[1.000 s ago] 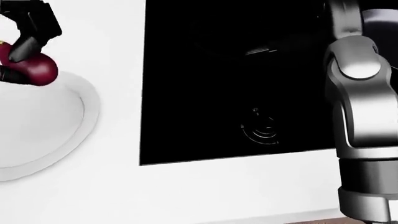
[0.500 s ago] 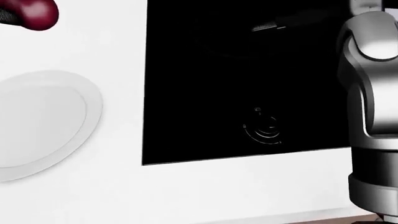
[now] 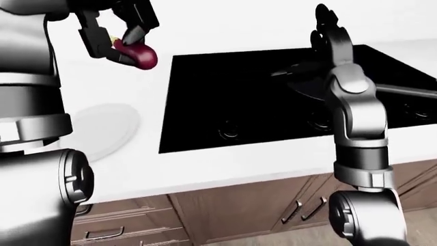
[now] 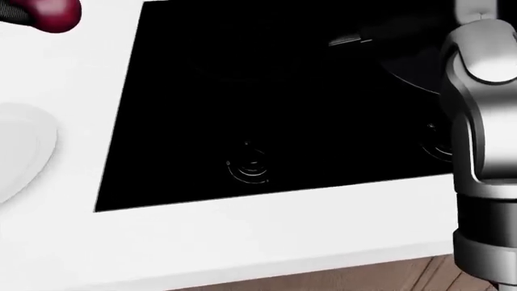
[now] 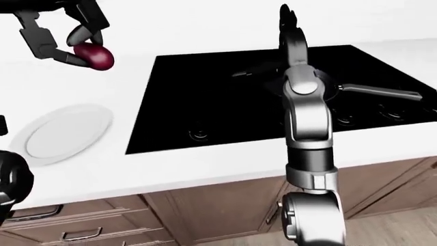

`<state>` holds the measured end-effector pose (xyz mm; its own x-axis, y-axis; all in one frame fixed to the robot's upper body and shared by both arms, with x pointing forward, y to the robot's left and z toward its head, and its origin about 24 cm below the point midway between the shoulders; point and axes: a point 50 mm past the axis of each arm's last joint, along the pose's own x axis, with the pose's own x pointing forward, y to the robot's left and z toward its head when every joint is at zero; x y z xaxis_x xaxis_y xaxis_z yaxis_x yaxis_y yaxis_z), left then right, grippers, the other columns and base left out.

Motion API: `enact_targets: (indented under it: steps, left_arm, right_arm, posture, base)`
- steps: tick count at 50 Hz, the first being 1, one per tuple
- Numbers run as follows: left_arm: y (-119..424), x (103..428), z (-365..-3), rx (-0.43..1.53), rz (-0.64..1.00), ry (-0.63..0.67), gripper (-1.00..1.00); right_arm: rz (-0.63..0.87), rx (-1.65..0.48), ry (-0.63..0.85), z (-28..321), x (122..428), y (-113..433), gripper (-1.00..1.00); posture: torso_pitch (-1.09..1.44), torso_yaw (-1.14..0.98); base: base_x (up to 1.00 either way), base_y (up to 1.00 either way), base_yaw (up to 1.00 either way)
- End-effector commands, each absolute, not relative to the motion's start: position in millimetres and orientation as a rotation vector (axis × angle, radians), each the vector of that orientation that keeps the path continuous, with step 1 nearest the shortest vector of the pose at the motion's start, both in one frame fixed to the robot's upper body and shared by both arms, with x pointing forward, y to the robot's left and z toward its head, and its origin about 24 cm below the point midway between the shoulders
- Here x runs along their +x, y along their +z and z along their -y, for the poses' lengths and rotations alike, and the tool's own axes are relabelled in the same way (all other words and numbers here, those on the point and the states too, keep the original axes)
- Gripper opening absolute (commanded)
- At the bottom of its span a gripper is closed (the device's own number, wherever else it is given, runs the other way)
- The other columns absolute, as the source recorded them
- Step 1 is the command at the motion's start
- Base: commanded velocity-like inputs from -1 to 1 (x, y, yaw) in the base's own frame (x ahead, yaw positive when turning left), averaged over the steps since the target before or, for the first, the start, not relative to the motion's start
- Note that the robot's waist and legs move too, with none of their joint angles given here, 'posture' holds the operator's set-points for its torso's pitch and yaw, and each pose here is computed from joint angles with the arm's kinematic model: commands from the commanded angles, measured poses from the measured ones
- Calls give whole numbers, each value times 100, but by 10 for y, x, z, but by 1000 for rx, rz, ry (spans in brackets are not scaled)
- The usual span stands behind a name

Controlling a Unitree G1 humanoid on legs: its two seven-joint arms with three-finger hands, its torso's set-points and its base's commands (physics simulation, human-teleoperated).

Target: Pick the eggplant from the plate and place it in the pan.

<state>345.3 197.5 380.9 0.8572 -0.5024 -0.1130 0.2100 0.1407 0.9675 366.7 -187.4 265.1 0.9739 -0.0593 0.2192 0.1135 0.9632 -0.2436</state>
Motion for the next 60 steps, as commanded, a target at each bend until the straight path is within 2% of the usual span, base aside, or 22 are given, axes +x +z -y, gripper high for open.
enact_targets:
  steps: [1, 15, 60]
  left_arm:
    - [4070, 3304, -1991, 1346, 370, -444, -99]
    - [4118, 3311, -1979, 1346, 376, -445, -99]
    - [4192, 3303, -1920, 1346, 397, -459, -100]
  right_arm:
    - [321, -267, -76, 1813, 3606, 2901, 100]
    - [327, -264, -70, 1796, 3615, 2931, 100]
    - [323, -268, -77, 1803, 3619, 2878, 100]
  posture:
    - [0, 0]
    - [0, 0]
    - [0, 0]
  base:
    - [0, -22, 0]
    - [0, -9, 0]
    - [0, -53, 0]
